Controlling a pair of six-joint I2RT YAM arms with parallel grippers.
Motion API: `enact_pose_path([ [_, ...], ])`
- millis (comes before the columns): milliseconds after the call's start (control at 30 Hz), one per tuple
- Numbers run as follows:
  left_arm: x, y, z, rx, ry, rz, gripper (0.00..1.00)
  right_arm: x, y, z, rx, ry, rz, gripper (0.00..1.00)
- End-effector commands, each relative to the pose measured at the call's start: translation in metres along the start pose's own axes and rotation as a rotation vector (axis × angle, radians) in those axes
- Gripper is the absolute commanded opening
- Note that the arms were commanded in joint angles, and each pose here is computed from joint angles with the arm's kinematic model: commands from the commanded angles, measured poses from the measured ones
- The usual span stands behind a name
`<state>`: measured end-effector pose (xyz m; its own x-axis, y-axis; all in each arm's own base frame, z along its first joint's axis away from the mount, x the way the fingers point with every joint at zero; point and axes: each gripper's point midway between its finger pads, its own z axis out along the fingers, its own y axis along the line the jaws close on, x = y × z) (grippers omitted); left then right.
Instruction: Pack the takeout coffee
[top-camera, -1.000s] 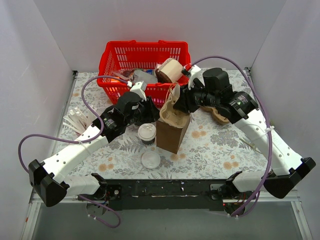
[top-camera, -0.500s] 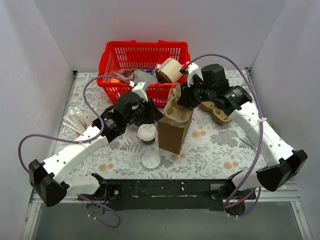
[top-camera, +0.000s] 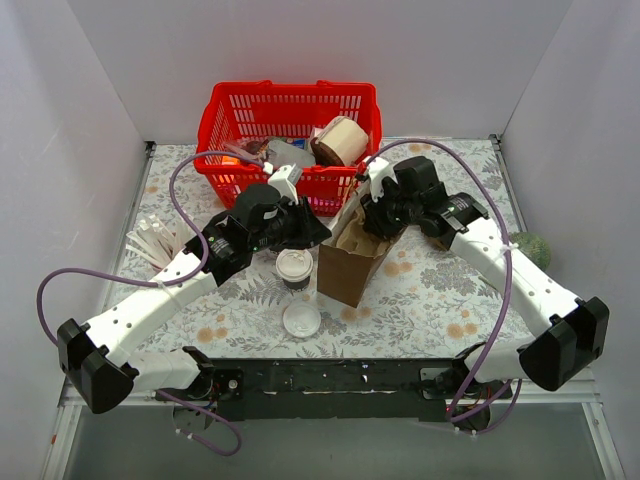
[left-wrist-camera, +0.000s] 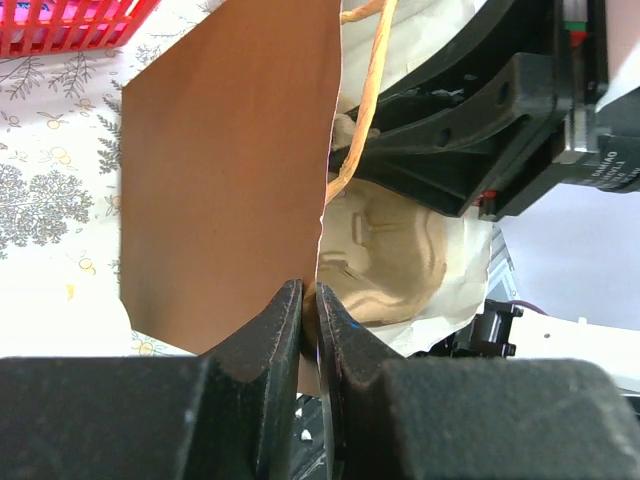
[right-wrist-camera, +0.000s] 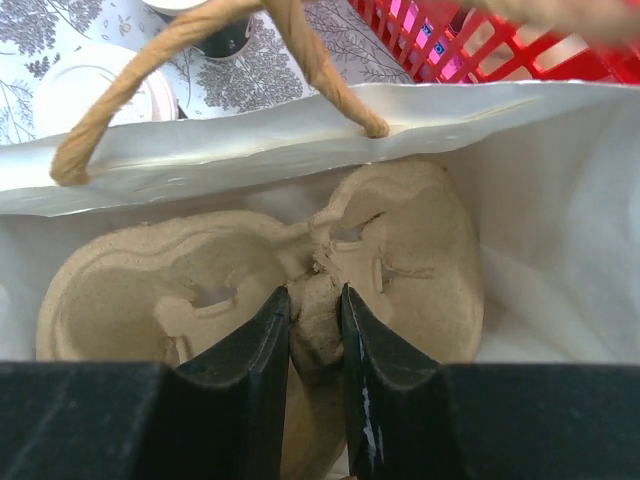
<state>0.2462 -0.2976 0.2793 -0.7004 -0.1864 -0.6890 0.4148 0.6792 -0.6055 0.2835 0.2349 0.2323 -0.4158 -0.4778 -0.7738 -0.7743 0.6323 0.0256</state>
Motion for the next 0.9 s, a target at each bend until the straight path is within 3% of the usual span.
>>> enact_pose_path([
  [0, -0.005, -0.011, -0.005, 0.044, -0.014, 0.000, 0.10, -0.010, -0.003, -0.001, 0.034, -0.073, -0.040, 0.30],
  [300, -0.002, -0.014, 0.001, 0.063, 0.007, -0.022, 0.10, -0.013, 0.003, 0.007, 0.076, -0.195, -0.022, 0.30],
  [700, 0.005, -0.016, 0.004, 0.081, 0.032, -0.050, 0.10, 0.029, -0.001, 0.036, 0.112, -0.110, 0.052, 0.32],
  [800, 0.007, -0.015, 0.007, 0.084, 0.038, -0.058, 0.10, 0.030, 0.004, 0.035, 0.086, -0.104, 0.063, 0.36],
  [867, 0.008, -0.014, 0.008, 0.082, 0.041, -0.058, 0.10, 0.031, 0.010, 0.034, 0.055, -0.097, 0.068, 0.49],
])
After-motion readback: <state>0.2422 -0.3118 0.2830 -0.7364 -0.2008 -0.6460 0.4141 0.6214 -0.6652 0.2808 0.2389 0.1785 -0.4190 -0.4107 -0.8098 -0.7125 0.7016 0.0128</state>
